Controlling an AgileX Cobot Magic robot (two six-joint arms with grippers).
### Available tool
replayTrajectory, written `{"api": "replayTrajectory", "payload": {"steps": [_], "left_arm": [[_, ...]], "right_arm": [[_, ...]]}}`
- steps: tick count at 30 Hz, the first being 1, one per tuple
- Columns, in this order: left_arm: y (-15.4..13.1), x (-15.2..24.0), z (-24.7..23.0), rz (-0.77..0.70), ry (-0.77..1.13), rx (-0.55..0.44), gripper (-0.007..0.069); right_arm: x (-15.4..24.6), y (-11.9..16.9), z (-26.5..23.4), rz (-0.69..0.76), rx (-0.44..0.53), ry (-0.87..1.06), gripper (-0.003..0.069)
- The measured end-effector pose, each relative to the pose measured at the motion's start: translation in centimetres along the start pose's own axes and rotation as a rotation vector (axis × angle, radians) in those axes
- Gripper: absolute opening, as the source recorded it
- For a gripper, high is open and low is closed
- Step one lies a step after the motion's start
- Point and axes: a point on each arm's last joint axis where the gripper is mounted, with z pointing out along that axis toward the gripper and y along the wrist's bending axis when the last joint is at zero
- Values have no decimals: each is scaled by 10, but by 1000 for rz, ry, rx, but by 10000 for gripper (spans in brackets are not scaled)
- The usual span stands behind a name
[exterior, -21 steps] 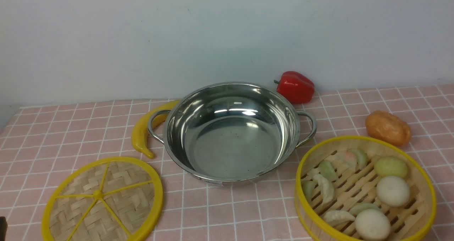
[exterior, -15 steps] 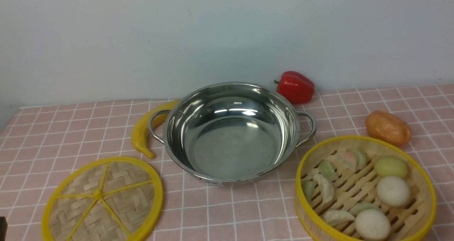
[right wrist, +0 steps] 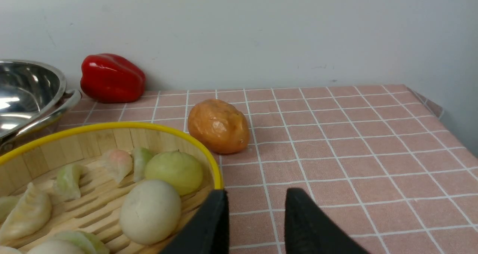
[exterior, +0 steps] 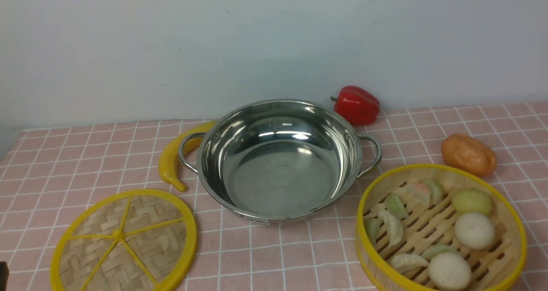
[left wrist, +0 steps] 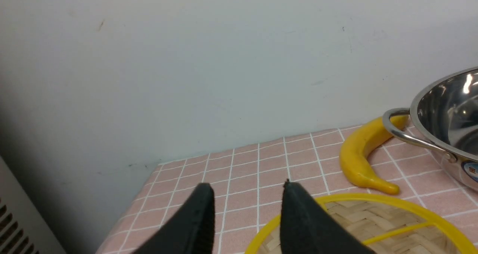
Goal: Place the steamer in the pot on the pink tablecloth, and put the lid on the steamer.
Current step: 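Reach for and grasp the rim of the bamboo steamer holding the buns with the right gripper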
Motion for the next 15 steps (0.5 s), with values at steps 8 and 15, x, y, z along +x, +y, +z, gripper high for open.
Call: {"api": "replayTrajectory", "payload": {"steps": [8, 15], "left_arm": [[2, -10, -1, -345, -117, 2, 243], [12, -25, -4, -981, -319, 10, 243]], "right_arm": [[-10, 4, -1, 215, -58, -107, 240], [-35, 1, -7, 789, -171, -372, 240]]}}
